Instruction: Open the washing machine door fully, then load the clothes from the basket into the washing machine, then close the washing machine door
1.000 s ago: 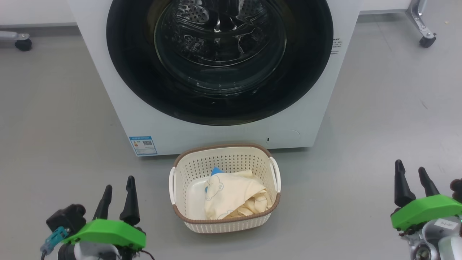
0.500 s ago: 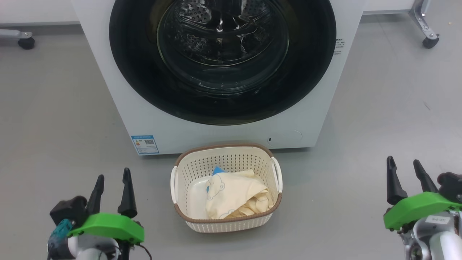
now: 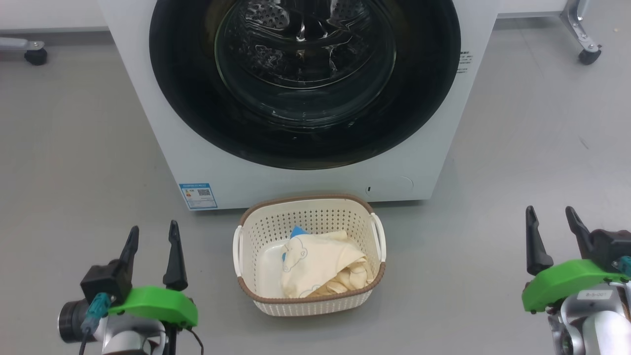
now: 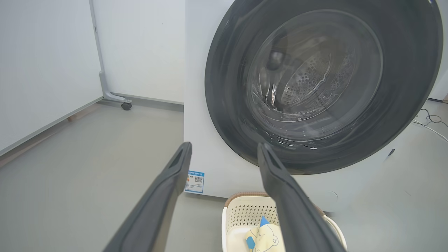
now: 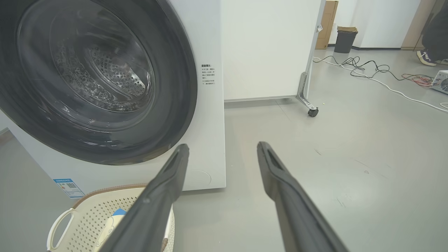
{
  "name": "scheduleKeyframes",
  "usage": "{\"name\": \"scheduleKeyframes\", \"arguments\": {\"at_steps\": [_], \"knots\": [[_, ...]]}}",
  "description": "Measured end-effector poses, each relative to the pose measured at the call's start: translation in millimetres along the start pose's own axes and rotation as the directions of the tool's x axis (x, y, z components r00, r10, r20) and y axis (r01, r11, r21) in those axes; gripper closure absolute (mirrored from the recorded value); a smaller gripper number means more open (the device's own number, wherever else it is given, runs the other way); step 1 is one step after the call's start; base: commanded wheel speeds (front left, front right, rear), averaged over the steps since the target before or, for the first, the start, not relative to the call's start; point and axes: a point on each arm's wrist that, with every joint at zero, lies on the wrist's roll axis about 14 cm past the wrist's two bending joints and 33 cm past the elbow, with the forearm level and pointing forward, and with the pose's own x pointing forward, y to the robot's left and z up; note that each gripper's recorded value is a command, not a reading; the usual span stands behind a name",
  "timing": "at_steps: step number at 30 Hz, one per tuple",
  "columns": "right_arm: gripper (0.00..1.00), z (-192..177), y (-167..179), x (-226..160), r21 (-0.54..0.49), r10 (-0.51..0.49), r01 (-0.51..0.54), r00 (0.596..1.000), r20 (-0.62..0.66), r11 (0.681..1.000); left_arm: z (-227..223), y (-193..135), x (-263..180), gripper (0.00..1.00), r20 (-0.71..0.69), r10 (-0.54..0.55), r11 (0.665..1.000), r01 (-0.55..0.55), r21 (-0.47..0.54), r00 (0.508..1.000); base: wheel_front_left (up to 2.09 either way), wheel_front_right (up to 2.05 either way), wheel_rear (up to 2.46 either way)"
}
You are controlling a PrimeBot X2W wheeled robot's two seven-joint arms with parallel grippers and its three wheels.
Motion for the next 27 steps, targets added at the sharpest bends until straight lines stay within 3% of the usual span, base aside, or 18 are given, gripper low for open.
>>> {"name": "scheduleKeyframes", "arguments": {"at_steps": [6,27], "knots": [[0.0,2.0,9.3,0.5,-0.035,0.03,-0.029,1.0,0.008,0.999,2.4,-5.6,2.7,0.0,0.012,-0.024,0.998,0.024,0.06,1.0,0.0,0.0,0.0],[0.0,-0.9,18.4,1.5,-0.037,0.056,-0.056,0.998,0.0,0.998,-2.5,-1.5,1.0,0.0,-0.004,-0.007,0.998,0.007,0.058,1.0,0.0,0.0,0.0]]}}
